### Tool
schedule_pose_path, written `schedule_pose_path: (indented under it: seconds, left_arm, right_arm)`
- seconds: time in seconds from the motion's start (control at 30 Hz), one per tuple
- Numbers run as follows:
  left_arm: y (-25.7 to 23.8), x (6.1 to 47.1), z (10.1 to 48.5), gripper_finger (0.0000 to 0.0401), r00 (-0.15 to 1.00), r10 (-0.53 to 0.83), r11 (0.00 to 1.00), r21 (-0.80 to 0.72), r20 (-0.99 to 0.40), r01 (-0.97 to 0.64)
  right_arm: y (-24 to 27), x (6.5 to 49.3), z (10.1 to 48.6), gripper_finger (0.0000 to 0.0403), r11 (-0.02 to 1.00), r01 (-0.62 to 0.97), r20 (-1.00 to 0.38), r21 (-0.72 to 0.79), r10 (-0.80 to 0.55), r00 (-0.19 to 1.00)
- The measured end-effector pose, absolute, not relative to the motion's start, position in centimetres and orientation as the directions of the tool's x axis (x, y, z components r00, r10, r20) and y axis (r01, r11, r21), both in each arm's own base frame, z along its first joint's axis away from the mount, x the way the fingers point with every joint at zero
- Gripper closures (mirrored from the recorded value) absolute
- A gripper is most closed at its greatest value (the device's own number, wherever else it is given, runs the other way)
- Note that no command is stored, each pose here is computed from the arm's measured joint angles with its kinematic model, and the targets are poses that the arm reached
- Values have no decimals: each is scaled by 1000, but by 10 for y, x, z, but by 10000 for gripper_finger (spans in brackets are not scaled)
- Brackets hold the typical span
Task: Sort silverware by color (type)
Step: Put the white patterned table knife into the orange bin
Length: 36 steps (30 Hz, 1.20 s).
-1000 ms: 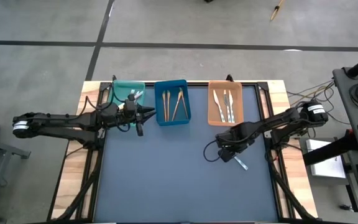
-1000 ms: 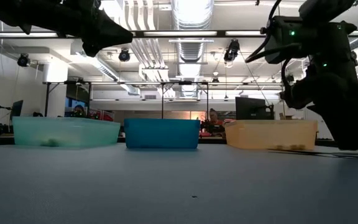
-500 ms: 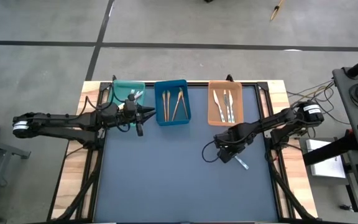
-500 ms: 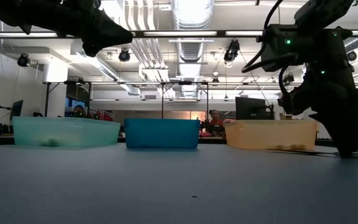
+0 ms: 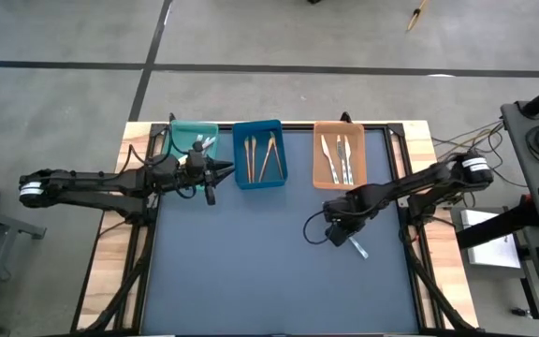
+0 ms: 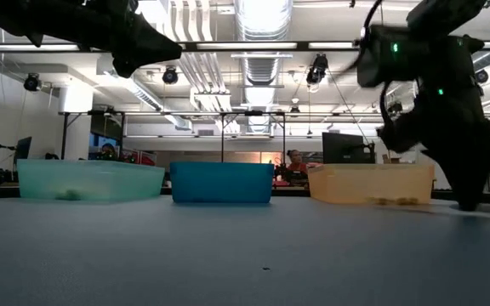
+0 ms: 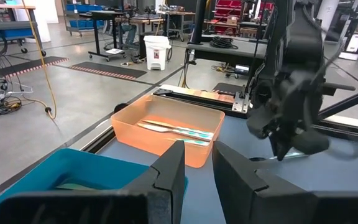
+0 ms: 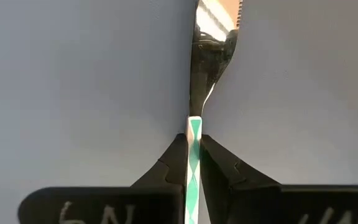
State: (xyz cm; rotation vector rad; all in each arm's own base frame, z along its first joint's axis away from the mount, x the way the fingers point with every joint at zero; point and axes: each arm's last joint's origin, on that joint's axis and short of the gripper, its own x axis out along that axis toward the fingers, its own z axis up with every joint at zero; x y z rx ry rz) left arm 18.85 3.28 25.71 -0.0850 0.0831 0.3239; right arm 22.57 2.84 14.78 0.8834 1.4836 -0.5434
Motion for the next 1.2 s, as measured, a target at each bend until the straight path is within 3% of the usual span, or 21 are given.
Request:
schedule_pose_path:
  seconds: [0.3,0.57,0.93,1.2]
  left_arm:
    - [33,188,257,337,944,314,944,-70,-97,-321]
    - [33,189,257,337,945,314,945,-70,-94,-321]
    - [33,188,257,337,944,315,944,-70,-95,-322]
    - [33,188,257,337,944,315,944,-70,-95,-322]
  right_arm:
    - [29,234,180,389,584,704,-913,405,211,350]
    - [27,259,187,389,620,576,-807,533,169,565]
    - [17,284,195,390,706,466,-642,533,-21,766]
    - [4,295,219,390,789,502,-494,354,-297,817]
